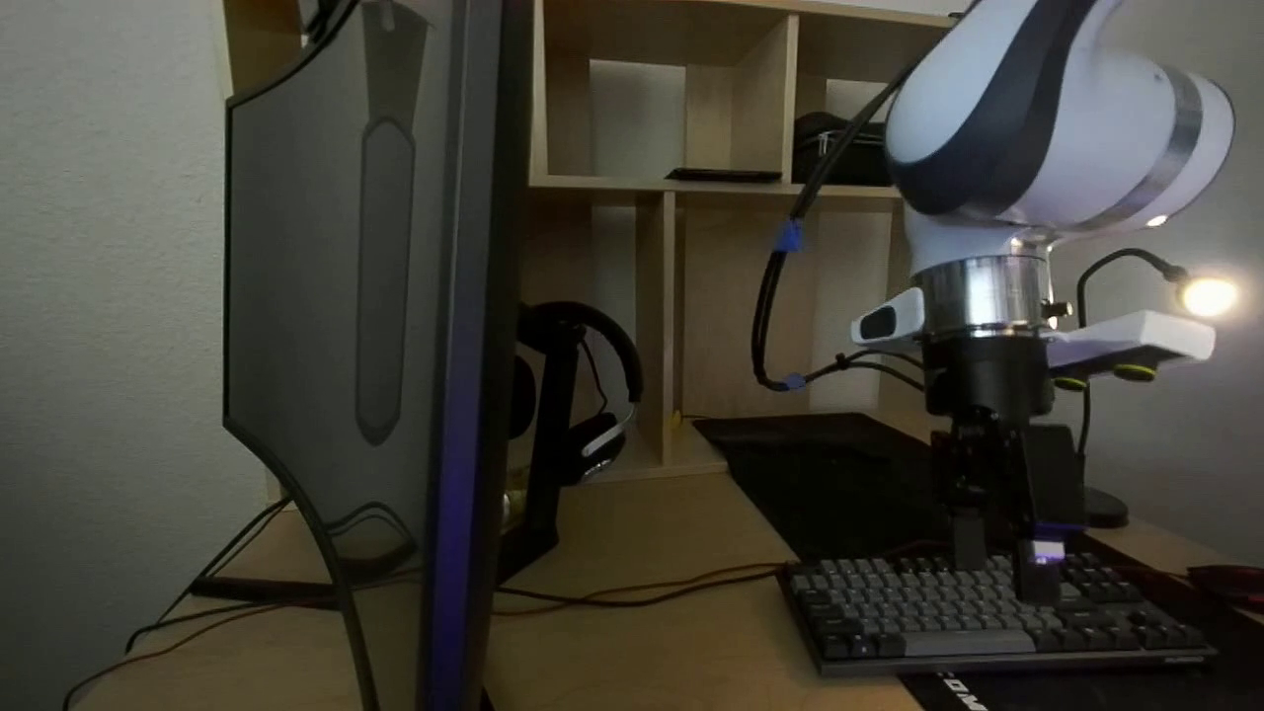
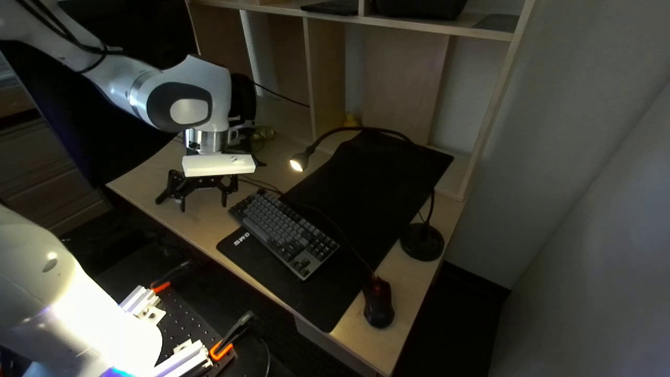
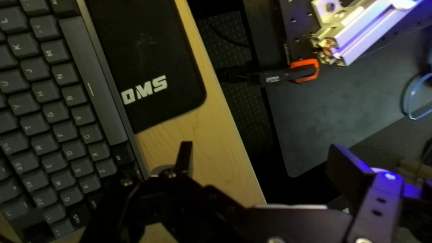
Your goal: Hang the headphones on the monitor, turn on the desk lamp, then press the spacebar on the keyboard
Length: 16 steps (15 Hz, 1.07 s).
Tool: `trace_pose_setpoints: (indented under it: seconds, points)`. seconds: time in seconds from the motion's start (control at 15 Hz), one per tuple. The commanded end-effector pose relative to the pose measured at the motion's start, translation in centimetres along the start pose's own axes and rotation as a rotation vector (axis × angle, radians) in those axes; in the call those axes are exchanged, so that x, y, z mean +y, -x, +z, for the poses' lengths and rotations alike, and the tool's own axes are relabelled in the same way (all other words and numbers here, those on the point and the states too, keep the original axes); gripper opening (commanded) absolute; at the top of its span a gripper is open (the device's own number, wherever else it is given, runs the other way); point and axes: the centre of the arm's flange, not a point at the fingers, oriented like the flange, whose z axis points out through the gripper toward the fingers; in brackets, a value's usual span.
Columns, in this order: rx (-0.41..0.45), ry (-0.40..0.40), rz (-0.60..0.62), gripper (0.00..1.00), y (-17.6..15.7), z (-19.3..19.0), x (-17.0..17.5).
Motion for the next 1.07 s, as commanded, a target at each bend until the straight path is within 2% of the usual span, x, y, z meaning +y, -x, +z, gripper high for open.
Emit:
trace_pose_setpoints:
  seconds: [0.0,0.07,0.27,0.47,0.67,1.0]
  points:
    - [-0.010,0.105,0.095,1.00,2.8,5.0,1.9]
    - [0.001,0.061,0.040,1.00,1.1,2.3,0.7]
    - [-0.003,0.076,0.077,1.00,2.1,4.0,1.5]
    - [-0.019,0.051,0.118,1.00,2.2,3.9,1.3]
    - [0.014,0.065,0.134,1.00,1.9,3.8,1.5]
    - [0.010,0.070,0.138,1.00,1.8,3.4,1.9]
